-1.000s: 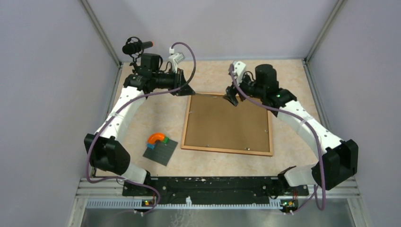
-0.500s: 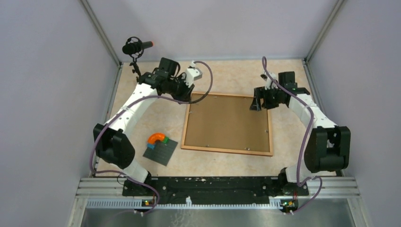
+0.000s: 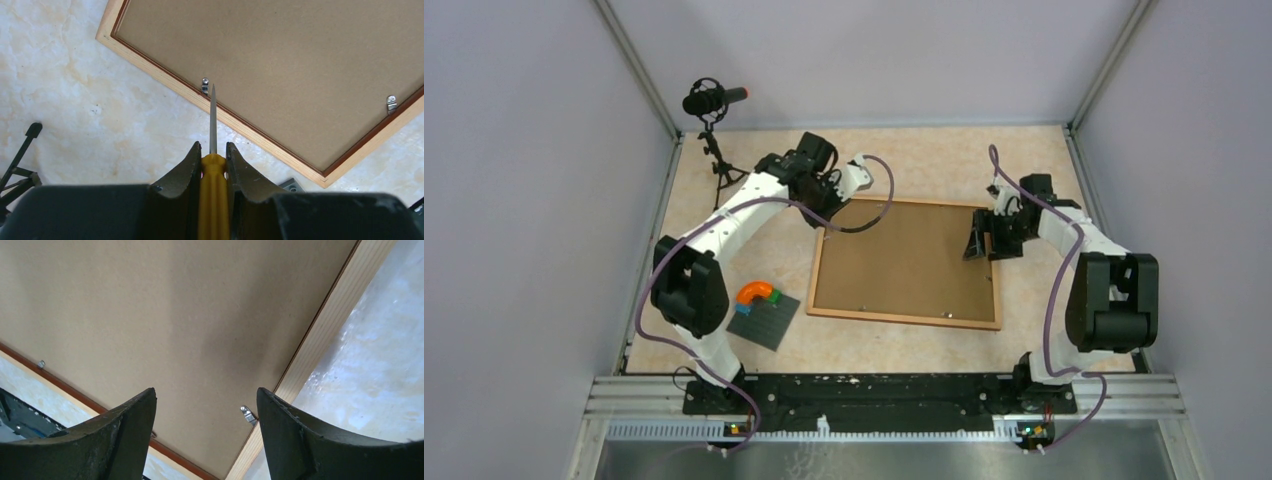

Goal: Take the photo out of the frame

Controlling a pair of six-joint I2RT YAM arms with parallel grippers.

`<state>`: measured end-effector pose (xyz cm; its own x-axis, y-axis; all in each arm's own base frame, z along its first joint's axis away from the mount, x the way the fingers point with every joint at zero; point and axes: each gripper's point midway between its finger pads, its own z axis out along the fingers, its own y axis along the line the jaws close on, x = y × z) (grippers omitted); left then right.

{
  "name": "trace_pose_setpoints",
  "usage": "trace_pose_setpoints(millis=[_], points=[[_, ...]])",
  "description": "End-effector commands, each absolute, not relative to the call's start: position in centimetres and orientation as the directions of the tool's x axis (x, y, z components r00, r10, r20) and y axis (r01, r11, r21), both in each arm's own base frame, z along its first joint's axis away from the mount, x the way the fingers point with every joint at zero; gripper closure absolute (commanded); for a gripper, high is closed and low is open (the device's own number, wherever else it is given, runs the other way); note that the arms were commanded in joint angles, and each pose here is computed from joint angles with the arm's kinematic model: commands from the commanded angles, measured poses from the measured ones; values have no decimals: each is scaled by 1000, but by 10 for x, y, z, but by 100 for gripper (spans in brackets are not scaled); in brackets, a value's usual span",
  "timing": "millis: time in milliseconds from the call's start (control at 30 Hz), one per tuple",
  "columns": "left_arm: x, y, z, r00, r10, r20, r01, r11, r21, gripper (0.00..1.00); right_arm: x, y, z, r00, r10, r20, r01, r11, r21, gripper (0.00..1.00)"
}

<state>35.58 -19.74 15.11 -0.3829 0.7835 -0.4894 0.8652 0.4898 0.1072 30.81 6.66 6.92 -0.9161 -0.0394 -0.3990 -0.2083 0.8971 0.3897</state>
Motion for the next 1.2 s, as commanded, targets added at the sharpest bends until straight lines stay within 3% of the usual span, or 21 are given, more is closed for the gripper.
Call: trace_pose_setpoints(millis=[0, 133, 433, 1167], points=[[369, -195, 161, -347, 821, -453, 853, 477, 212, 100, 306, 64, 62, -919, -5, -394, -172, 905, 389, 28], [369, -192, 154, -364, 842, -398, 849, 476, 230, 100, 308, 58, 62, -920, 18, -392, -144, 914, 380, 28], [370, -196, 149, -371, 839, -397, 851, 478, 215, 100, 306, 37, 80, -896, 52, -440, -103, 941, 321, 30], [380, -198, 130, -385, 860, -336, 843, 476, 251, 100, 297, 22, 42, -936, 60, -346, -36, 963, 267, 38]])
